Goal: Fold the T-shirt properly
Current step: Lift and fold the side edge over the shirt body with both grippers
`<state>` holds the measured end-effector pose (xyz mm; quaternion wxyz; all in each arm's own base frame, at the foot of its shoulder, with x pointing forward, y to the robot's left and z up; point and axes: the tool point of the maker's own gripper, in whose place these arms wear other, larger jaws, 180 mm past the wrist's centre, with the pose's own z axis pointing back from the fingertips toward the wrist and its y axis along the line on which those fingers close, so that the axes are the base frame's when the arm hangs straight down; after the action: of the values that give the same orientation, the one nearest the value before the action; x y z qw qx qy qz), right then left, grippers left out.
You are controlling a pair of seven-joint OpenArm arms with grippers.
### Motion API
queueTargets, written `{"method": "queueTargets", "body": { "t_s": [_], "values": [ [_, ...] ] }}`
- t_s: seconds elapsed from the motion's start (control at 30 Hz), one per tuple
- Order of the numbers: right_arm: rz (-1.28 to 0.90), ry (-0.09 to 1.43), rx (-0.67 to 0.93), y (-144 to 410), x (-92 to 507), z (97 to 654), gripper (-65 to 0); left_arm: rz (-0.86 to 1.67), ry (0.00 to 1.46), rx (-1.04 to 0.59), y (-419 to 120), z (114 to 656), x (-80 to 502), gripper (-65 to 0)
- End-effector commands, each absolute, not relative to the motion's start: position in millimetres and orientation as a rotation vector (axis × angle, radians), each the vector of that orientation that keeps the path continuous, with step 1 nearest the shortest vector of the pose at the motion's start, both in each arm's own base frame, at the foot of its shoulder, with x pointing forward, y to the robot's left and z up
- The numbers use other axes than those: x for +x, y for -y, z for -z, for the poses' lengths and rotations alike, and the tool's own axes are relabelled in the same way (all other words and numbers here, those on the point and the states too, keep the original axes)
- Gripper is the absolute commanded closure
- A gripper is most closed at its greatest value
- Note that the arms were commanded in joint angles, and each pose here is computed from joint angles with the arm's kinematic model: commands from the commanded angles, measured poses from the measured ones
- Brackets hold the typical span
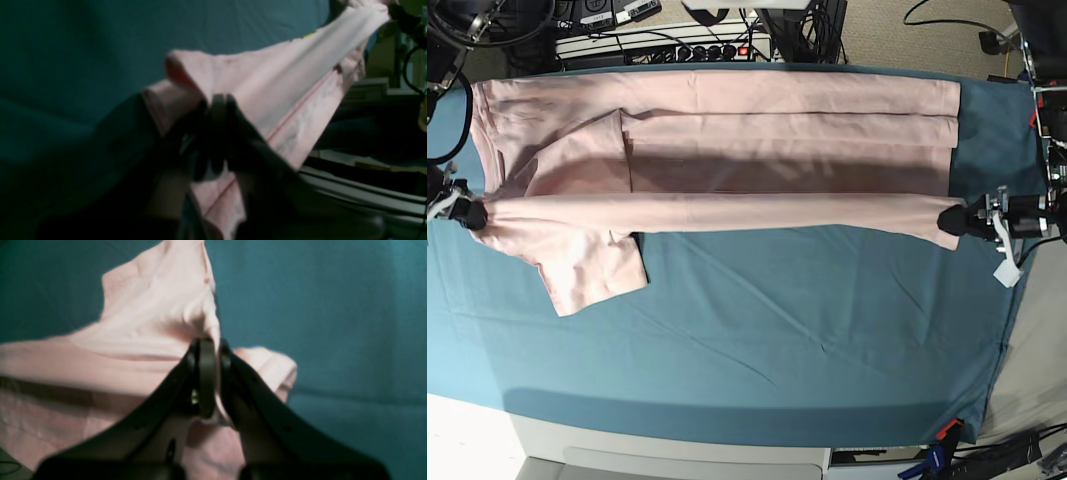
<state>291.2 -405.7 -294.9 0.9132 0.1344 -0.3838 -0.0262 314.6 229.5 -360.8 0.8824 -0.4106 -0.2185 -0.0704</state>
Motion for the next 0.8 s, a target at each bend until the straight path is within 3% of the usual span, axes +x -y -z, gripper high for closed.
{"method": "queueTargets", "body": {
  "t_s": [0.0, 0.33, 0.77],
  "values": [
    [0.038, 0.83, 0.233, 419.9, 294.8, 271.7, 0.0, 0.165, 0.495, -0.835, -240.9, 345.1, 323.1, 0.0],
    [0.049, 0.724, 0.231, 419.5, 265.2, 300.8, 0.0, 0.154, 0.453, -0.831, -242.6, 356.9, 308.7, 0.0],
    [0.06, 0.712, 0.257, 411.0, 262.6, 311.0, 0.0, 0.157, 0.425, -0.83, -239.5, 366.2, 293.5, 0.0]
  ]
}}
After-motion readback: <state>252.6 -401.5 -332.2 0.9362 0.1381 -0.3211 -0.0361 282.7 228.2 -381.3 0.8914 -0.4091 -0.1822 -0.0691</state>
